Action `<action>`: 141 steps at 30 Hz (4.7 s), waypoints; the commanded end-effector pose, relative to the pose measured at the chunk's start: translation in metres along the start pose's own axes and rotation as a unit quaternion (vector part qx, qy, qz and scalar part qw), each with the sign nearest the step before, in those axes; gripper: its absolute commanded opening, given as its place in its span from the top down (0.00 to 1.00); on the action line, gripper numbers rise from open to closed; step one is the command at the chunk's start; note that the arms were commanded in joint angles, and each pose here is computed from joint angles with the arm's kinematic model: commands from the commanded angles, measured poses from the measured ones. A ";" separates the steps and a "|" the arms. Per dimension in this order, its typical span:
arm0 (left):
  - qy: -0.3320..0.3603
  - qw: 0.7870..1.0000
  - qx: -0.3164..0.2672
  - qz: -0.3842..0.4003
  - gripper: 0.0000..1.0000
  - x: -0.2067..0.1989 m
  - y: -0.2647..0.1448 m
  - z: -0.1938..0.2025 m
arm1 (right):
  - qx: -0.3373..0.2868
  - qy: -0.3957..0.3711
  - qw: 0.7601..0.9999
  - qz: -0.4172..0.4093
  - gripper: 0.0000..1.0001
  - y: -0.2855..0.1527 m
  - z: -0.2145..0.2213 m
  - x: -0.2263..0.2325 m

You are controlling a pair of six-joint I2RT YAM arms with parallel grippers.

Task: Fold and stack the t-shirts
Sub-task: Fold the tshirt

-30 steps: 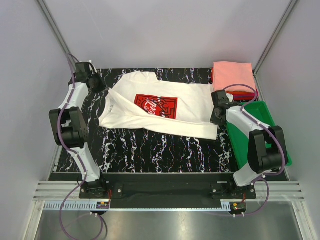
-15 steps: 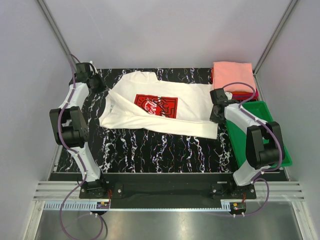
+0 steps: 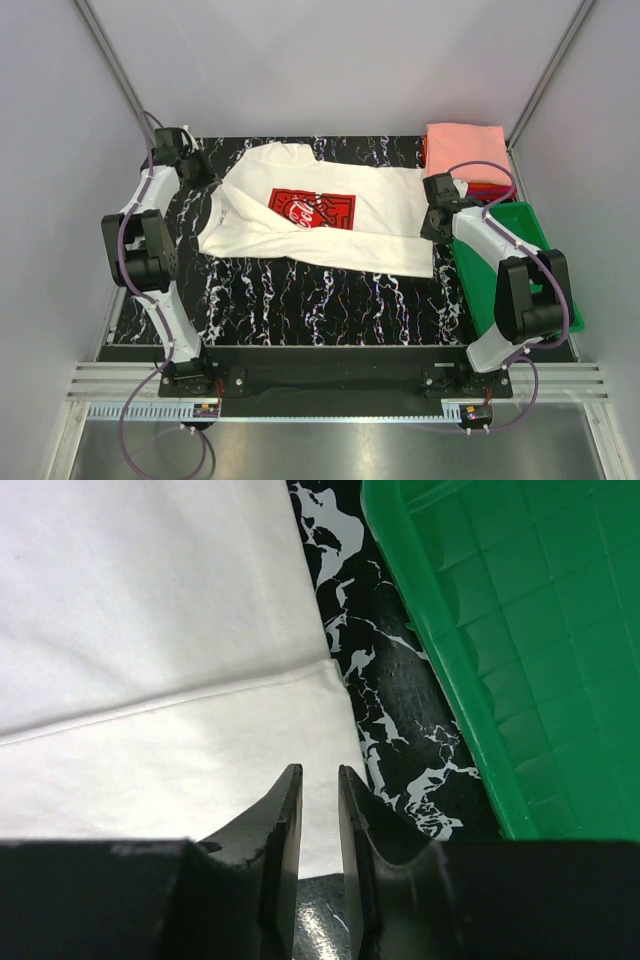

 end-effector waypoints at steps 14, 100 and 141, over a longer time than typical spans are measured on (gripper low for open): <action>-0.020 0.993 -0.014 0.114 0.80 -0.054 0.021 -0.048 | -0.008 0.033 0.997 -0.066 0.72 -0.018 -0.006 0.016; -0.019 0.995 0.093 0.043 0.54 -0.024 0.034 0.132 | 0.023 -0.017 0.978 -0.205 0.71 -0.061 0.086 0.075; 0.002 0.990 0.095 0.101 0.98 -0.085 0.068 0.115 | 0.017 -0.024 0.979 -0.201 0.70 -0.063 0.085 0.072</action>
Point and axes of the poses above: each gripper's point midway between its finger pads, its own y axis out along the fingers, its own x axis along the line the jaws close on, z = x × y, the point moved 3 cm from there along -y, back along the fingers, and after that the axes turned 6 degrees about -y, right-handed, at the moved point
